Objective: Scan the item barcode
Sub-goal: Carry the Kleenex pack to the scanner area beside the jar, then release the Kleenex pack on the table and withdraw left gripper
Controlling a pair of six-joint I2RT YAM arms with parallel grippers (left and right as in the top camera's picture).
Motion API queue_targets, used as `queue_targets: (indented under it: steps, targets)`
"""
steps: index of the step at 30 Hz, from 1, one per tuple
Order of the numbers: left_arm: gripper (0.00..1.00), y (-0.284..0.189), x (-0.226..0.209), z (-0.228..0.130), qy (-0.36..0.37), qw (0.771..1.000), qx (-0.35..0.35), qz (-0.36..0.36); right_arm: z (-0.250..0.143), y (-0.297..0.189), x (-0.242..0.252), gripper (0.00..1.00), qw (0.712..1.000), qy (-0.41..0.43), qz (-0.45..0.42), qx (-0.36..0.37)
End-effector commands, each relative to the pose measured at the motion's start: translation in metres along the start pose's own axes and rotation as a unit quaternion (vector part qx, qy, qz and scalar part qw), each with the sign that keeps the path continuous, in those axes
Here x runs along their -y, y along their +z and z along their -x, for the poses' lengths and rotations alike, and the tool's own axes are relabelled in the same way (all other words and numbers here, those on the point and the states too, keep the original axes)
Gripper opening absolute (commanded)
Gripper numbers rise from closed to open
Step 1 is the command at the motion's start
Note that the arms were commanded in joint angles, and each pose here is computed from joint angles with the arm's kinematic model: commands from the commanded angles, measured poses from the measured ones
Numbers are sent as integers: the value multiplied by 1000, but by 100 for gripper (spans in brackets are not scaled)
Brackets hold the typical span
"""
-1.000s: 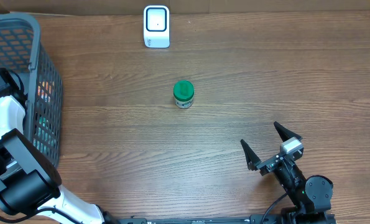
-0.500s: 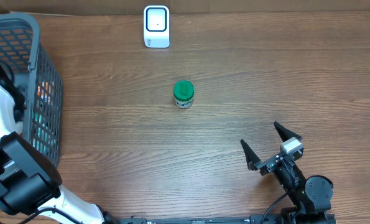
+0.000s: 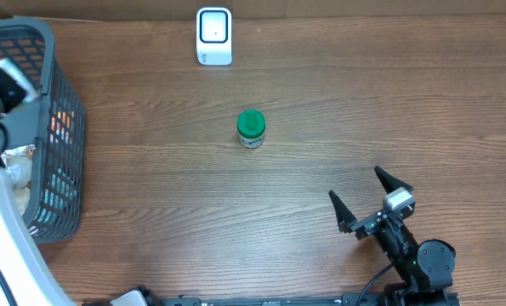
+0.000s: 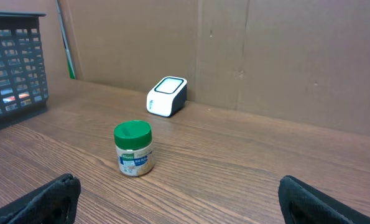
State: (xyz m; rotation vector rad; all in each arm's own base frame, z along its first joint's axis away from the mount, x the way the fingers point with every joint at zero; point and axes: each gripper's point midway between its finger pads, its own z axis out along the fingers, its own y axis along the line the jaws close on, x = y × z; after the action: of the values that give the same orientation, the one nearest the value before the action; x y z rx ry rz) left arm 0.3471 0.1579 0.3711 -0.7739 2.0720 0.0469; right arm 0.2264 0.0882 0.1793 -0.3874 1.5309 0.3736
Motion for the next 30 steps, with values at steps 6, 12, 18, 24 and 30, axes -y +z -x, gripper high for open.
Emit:
queue_targets:
  steps: [6, 12, 18, 24, 30]
  targets:
    - [4, -17, 109, -81, 91, 982, -107, -124, -2, 0, -2, 100, 1000, 1, 3, 1]
    - [4, 17, 154, -181, 140, 955, -229, -130, -2, 0, -2, 100, 1000, 1, 3, 1]
    - [4, 69, 163, -278, 159, 928, -328, -83, -2, 0, -2, 100, 1000, 1, 3, 1]
    - [4, 104, 166, -340, 185, 903, -384, -50, -2, 0, -2, 100, 1000, 1, 3, 1]
    - [16, 118, 166, -368, 193, 892, -407, -36, -2, 0, -2, 100, 1000, 1, 3, 1]
